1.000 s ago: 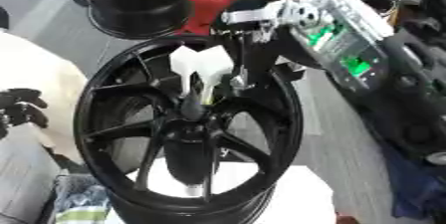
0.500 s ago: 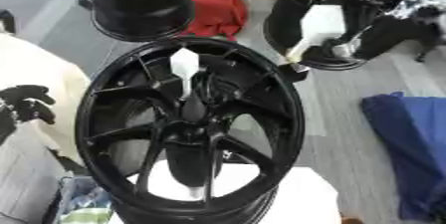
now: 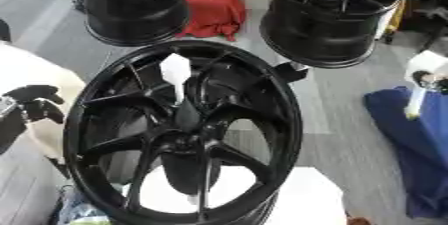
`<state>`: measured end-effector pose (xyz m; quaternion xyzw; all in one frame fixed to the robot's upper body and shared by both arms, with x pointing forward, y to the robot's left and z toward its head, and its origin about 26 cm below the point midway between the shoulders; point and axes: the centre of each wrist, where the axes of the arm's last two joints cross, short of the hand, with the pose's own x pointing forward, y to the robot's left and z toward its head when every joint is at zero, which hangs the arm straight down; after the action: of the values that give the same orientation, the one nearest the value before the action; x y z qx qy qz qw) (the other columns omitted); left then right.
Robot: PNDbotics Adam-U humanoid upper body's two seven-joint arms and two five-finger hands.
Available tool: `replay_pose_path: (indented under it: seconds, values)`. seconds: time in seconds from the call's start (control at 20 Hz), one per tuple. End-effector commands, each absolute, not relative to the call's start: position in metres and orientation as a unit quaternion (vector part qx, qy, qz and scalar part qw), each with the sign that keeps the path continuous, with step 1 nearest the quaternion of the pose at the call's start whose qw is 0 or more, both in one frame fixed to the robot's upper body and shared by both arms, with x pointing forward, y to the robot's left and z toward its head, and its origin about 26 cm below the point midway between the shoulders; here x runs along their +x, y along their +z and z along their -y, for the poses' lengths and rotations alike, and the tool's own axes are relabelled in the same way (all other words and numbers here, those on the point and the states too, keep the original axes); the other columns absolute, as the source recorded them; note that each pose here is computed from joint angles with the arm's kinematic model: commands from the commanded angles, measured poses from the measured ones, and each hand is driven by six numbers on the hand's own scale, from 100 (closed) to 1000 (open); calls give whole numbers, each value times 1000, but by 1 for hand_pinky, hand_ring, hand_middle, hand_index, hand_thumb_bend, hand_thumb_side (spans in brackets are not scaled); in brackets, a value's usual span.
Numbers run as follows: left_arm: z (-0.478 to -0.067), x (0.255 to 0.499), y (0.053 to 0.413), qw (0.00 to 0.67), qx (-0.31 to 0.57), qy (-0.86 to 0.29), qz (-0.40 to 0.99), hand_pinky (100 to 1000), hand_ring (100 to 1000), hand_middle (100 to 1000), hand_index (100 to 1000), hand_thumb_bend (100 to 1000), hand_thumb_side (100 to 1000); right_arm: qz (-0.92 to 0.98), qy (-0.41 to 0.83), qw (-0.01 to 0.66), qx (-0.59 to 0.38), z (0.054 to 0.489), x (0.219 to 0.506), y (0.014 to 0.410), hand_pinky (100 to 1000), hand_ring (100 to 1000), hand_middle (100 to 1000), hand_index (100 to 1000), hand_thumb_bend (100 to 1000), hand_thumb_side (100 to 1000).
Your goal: Pull the pin out of the wheel hub.
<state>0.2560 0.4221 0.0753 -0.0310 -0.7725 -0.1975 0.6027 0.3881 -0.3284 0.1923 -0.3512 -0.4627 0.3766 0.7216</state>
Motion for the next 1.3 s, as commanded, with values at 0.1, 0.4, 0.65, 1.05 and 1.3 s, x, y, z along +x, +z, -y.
replay_pose_path:
  seconds: [0.1, 0.4, 0.65, 1.05, 1.3]
  values:
    - [-422, 259, 83, 595, -27, -216, 774, 598, 578, 628, 795, 100, 798, 452, 294, 751, -382, 345, 377, 182, 815, 796, 858, 927, 393, 468]
    - [-414, 263, 81, 595, -39, -226, 770, 598, 578, 628, 795, 100, 806, 467, 221, 744, -423, 356, 343, 162, 788, 757, 806, 904, 378, 459]
    - [-410, 266, 81, 593, -44, -229, 770, 598, 578, 628, 795, 100, 801, 530, 201, 707, -423, 342, 326, 164, 761, 719, 765, 892, 332, 427]
    - [-409, 267, 82, 589, -45, -229, 774, 598, 578, 628, 795, 100, 799, 645, 189, 644, -365, 298, 293, 158, 735, 684, 736, 875, 292, 420]
    - [-408, 268, 81, 588, -47, -230, 774, 598, 578, 629, 795, 100, 800, 678, 181, 628, -335, 284, 287, 149, 730, 673, 725, 869, 286, 416]
